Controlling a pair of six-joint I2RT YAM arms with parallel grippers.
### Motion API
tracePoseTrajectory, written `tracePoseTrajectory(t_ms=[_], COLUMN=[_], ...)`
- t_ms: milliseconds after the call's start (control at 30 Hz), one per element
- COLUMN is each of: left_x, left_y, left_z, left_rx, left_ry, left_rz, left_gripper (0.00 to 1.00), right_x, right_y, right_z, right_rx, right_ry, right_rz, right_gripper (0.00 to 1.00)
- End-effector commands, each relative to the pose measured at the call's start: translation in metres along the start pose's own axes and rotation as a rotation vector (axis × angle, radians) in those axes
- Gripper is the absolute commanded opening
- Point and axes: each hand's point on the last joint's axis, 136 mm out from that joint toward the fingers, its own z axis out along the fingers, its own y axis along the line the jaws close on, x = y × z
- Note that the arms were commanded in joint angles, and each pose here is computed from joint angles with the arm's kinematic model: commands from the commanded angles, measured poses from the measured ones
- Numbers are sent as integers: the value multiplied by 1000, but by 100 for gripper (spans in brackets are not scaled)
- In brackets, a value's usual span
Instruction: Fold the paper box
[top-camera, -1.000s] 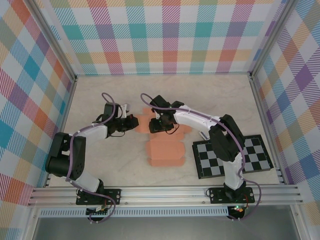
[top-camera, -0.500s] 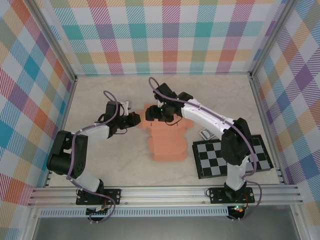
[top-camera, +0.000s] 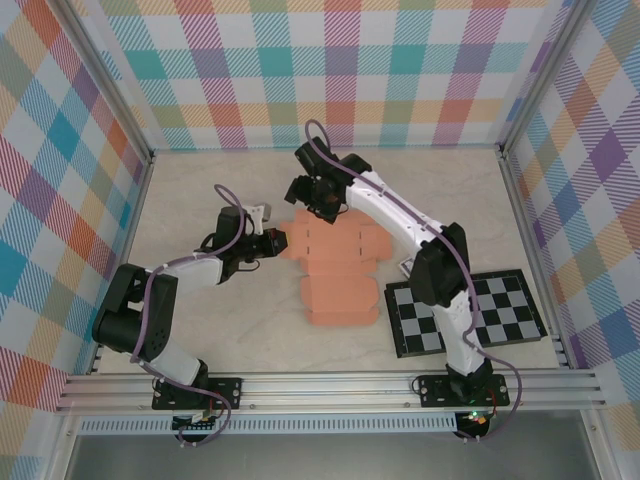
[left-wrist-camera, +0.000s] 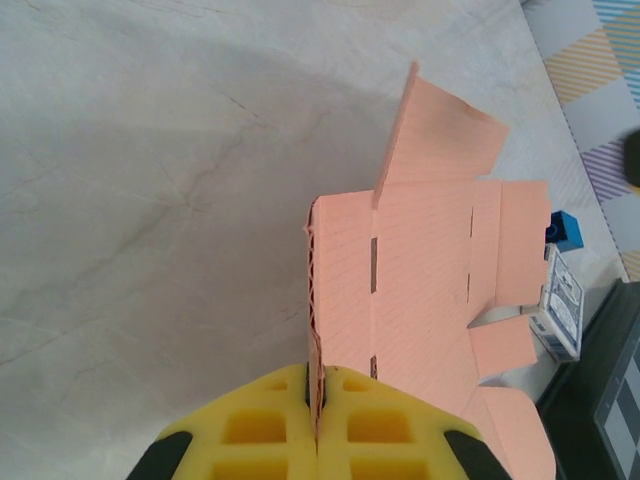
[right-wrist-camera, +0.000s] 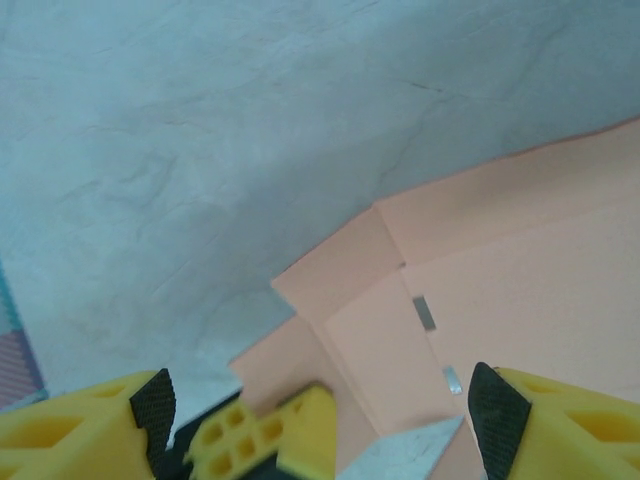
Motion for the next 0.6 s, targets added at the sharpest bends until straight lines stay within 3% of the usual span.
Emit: tracePoseTrajectory(t_ms=[0,133,267,567], left_x=[-15,-15,-16,-19], left_y=[-16,-16,-14,-3], left_z=[-7,-8,-9,-12], left_rx=[25,21,7,-56], left_ry=[-70,-87,-97,-130], left_rz=[90,100,101,97], left_gripper=[0,0,0,0], right_x=[-5,-5,-4,0], right_y=[-15,-13,-13,-22], right_z=[2,14,20,5], right_rx=[108,111,112,134], right_ry=[-25,-15,-11,-2], right_rz=[31,46,38,-42], right_gripper=[79,76,67,48])
